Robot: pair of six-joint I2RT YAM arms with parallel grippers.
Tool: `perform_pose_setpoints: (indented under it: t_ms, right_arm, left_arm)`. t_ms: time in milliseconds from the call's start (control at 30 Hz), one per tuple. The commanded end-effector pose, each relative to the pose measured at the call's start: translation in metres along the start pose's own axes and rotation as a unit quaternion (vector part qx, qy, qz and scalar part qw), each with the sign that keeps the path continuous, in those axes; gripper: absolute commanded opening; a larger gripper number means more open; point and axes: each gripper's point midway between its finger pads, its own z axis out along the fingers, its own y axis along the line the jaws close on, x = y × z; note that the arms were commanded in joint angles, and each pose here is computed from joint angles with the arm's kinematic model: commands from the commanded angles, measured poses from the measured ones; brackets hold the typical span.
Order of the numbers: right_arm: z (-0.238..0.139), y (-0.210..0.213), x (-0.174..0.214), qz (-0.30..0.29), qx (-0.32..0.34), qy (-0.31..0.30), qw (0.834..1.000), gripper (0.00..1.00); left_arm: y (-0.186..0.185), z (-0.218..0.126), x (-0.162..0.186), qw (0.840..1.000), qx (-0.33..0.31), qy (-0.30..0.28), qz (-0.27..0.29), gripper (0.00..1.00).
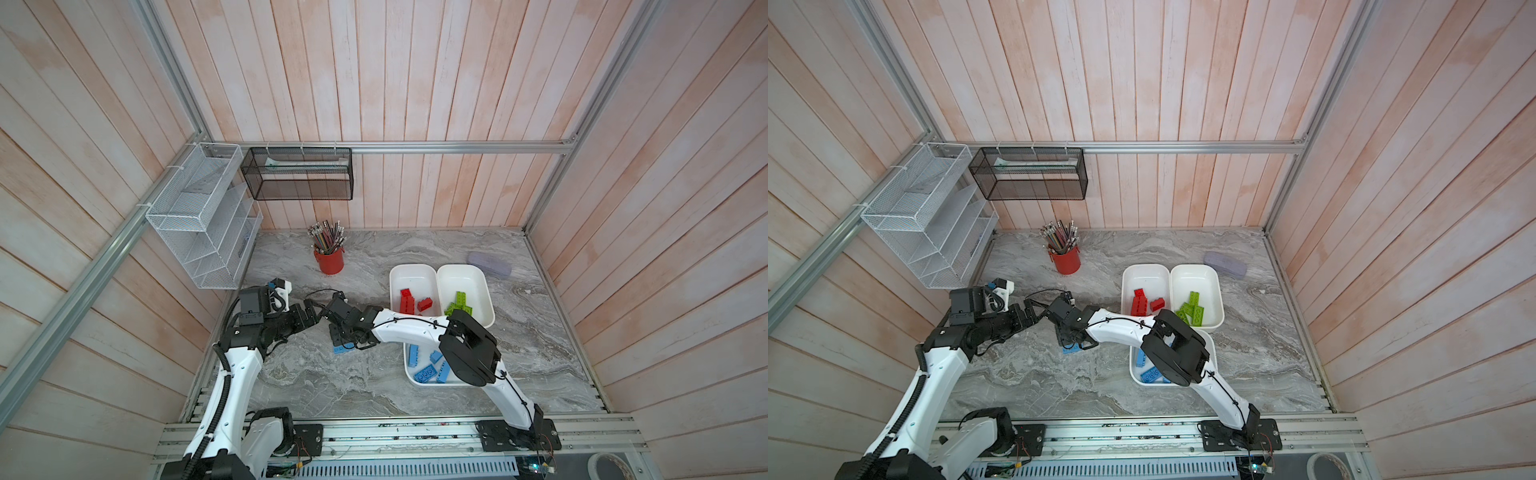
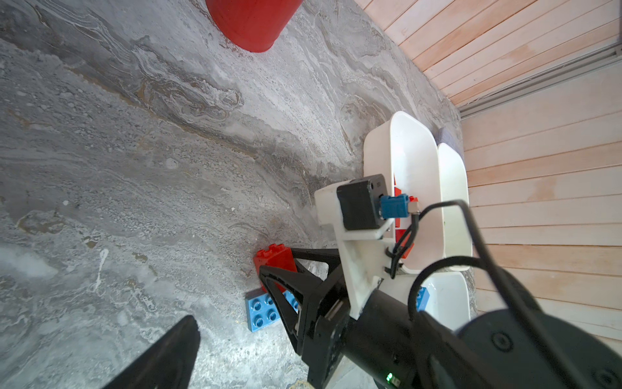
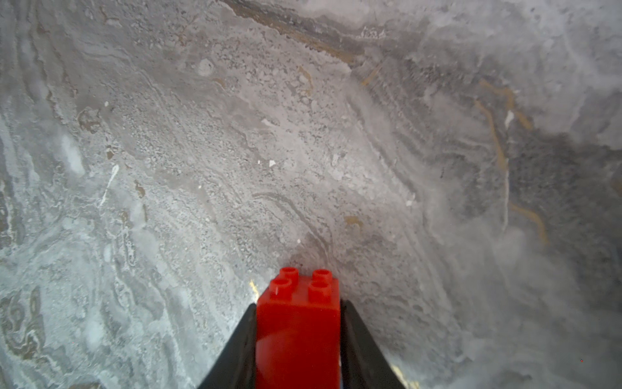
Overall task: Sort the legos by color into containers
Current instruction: 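Move the right gripper to the pile and grasp a small red brick, then carry the small red brick with the right gripper into the red bin and release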
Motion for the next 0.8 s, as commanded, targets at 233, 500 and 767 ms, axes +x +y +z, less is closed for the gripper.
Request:
perform_pose_setpoints:
  t_ms: [233,500,767]
  right_arm:
    - [-0.052,-0.015,-0.027,0.013,0.013,-0.046,0.999,0.28]
    - [-0.144,-0.075,-0.062,0.066,0.057,-0.144,0.986,0.27]
    - [-0.180,-0.187,-0.042,0.120,0.146,-0.153,0.970,0.27]
  left_arm:
    - [-0.024,-0.005,-0.004,0.998,0.056,-0.002,0.016,1.00]
    - [-0.042,-0.007,-0.008,0.995,0.102,0.004,0.014,1.00]
    - [-0.049,-0.003,-0.006,0.991,0.130,0.013,0.005,1.00]
